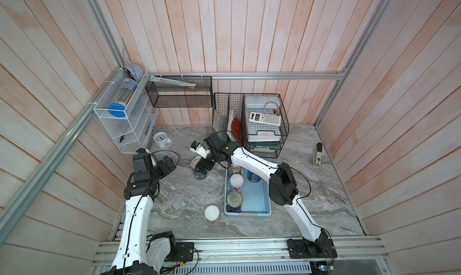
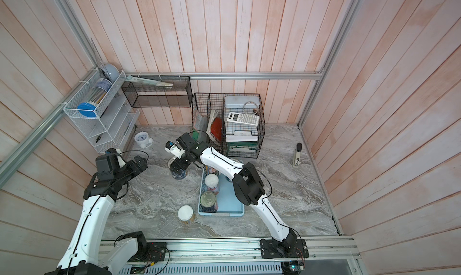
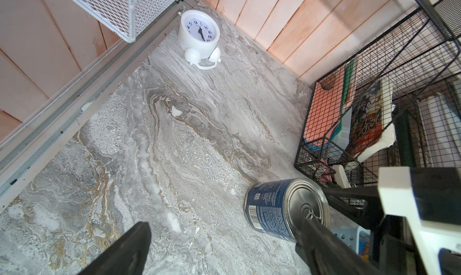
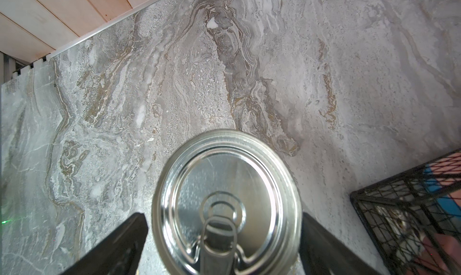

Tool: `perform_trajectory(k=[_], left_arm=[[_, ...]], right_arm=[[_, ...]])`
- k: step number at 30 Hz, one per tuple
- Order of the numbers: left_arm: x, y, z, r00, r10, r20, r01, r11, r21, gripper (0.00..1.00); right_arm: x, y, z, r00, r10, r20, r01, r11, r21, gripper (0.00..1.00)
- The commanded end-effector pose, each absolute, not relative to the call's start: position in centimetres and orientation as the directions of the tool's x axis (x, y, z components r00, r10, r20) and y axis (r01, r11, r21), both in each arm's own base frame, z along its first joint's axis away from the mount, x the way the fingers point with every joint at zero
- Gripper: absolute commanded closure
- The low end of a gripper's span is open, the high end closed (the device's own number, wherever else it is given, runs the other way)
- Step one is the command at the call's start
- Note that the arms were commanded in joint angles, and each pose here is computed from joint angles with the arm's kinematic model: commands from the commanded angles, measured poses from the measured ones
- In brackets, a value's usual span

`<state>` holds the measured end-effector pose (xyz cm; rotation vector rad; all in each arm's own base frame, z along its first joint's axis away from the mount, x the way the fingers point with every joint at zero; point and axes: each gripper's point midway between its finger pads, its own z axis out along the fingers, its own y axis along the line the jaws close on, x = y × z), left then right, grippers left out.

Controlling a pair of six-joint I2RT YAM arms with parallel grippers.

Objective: Put the canned food in the basket
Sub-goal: Pick up the canned food from the center of the board.

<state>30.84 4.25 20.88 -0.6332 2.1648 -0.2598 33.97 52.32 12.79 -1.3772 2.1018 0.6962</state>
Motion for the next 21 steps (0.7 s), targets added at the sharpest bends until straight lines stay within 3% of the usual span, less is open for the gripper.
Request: perform_trajectory(k=[1, 10, 16, 19, 21], left_arm=[[30.8, 4.0, 20.9, -0.512, -0.518, -0.685, -0.329, 0.855, -0.401, 0.0], [30.8, 4.0, 20.9, -0.512, -0.519, -0.684, -0.327, 0.854, -0.404, 0.0], [30.8, 4.0, 20.9, -0.512, -0.517, -0.686, -0.324, 0.856, -0.403, 0.0], [30.8, 3.9, 20.9, -0.513, -0.517, -0.685, -0.322, 0.856, -0.405, 0.0], [30.8, 3.9, 21.0, -0.513, -0.515, -0.687, -0.321, 0.857, -0.404, 0.0]], right_arm=[[31.8, 53.4, 10.8, -0.304, -0.715, -0.63, -0.948, 0.296, 0.121, 0.02], [31.9, 53.0, 7.5, -0.283, -0.778, -0.562, -0.951, 0.305, 0.056, 0.02], [32.6, 53.8, 7.6, -0.284, -0.752, -0.595, -0.946, 0.322, 0.045, 0.02], [32.7, 54.3, 7.8, -0.282, -0.736, -0.615, -0.946, 0.32, 0.051, 0.06], [32.6, 54.4, 7.7, -0.279, -0.732, -0.621, -0.948, 0.313, 0.057, 0.15]])
